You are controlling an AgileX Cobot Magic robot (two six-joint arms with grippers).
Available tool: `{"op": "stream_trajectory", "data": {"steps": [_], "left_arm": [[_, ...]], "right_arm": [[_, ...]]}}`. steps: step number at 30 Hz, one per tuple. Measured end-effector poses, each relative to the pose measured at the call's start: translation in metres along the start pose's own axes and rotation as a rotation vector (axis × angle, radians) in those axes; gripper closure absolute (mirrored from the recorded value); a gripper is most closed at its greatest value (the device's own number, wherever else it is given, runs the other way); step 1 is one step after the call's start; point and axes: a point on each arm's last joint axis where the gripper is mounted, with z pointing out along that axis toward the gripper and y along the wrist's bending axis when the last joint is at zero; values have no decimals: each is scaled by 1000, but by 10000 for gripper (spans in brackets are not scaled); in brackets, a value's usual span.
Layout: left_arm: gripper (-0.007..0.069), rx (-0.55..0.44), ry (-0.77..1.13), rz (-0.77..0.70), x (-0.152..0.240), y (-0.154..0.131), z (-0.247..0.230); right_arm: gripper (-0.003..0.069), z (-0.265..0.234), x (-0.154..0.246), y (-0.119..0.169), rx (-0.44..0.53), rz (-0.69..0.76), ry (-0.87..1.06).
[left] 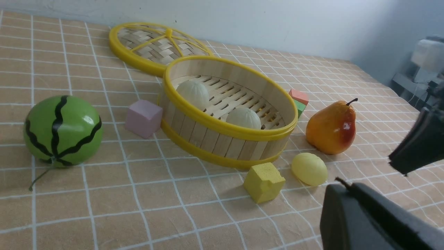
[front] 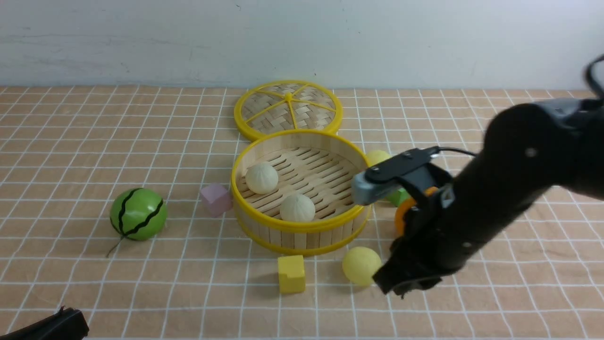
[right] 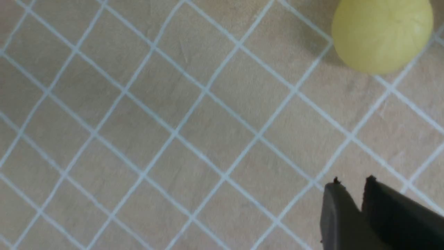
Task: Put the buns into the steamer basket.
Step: Use the right arm to grab a steamed stuffed bun
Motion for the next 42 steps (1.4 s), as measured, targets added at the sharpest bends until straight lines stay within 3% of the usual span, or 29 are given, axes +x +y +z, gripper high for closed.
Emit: {"op": "stream_trajectory", "data": {"steps": [1, 2, 7, 26, 32, 34, 35, 37, 42], "left_arm": [[635, 0, 0, 0, 0, 0, 0], [634, 0, 0, 0, 0, 0, 0], [629, 0, 0, 0, 0, 0, 0], [610, 0, 0, 0, 0, 0, 0], [608, 0, 0, 0, 0, 0, 0], [608, 0, 0, 0, 0, 0, 0], [608, 0, 0, 0, 0, 0, 0], [608, 0, 0, 0, 0, 0, 0], [607, 0, 0, 0, 0, 0, 0]], "right_arm": [[511, 4, -1, -1, 5, 3, 7], [445, 14, -12, -4, 37, 4, 6], [353, 27, -25, -11, 77, 32, -43], [349, 78, -36, -24, 121, 62, -97], [431, 80, -37, -24, 121, 64, -96], [534, 81, -36, -24, 121, 64, -95], [543, 81, -37, -24, 121, 64, -96], [634, 80, -37, -25, 127, 56, -97], [659, 78, -37, -25, 132, 48, -95]]}}
